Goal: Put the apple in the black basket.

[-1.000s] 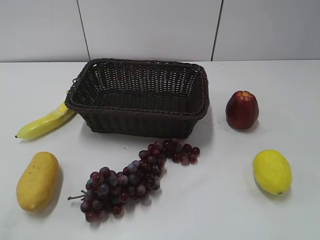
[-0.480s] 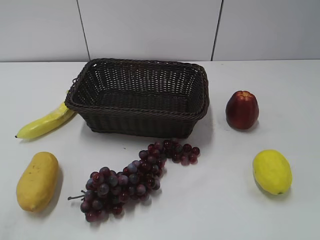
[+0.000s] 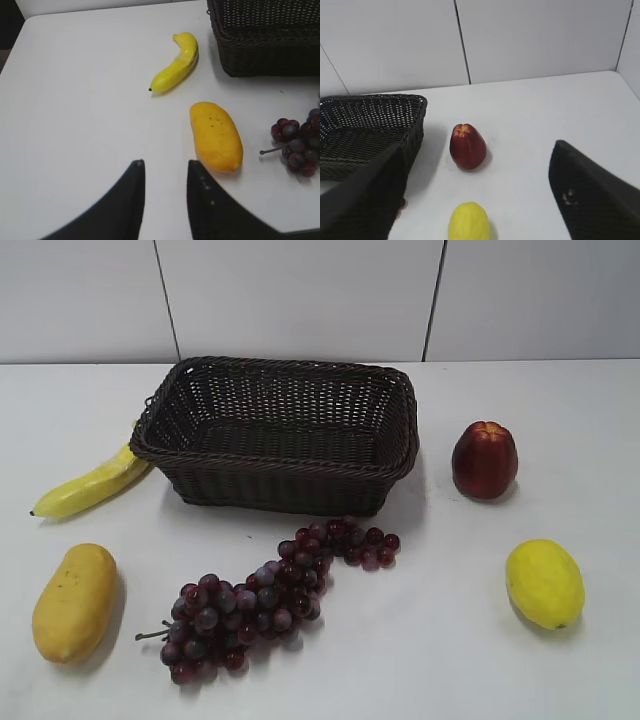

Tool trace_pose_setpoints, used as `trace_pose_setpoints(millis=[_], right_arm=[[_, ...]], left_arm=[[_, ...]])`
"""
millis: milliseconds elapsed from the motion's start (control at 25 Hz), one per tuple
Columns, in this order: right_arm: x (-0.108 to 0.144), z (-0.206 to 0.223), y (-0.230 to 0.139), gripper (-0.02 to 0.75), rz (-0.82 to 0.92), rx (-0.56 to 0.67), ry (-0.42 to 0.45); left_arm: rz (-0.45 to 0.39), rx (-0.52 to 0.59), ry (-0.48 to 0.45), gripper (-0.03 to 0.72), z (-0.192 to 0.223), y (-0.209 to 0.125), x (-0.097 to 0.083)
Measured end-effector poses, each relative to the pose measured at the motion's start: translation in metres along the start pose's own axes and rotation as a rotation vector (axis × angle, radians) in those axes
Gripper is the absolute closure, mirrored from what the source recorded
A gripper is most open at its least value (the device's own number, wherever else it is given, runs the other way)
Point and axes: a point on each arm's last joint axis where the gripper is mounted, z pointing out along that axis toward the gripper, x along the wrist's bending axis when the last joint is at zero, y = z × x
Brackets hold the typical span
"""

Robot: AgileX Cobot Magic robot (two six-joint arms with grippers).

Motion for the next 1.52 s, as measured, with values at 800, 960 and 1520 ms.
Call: trace_pose_setpoints(millis=[800,960,1520], right_arm=[[0.041,0.251,0.021,0.072,-0.142,0.704,0.072],[0.059,0.289,-0.003,0.073,-0.238,0.827,0.053],[0.057,0.35,-0.062,0.087,-0.303,1.011,-0.05]], left_arm=[[0.0,0.0,0.0,0.466,0.0,0.0,0.0],[0.0,0.0,0.0,0.466,0.0,0.0,0.0],[0.0,0.0,0.0,0.466,0.0,0.0,0.0]])
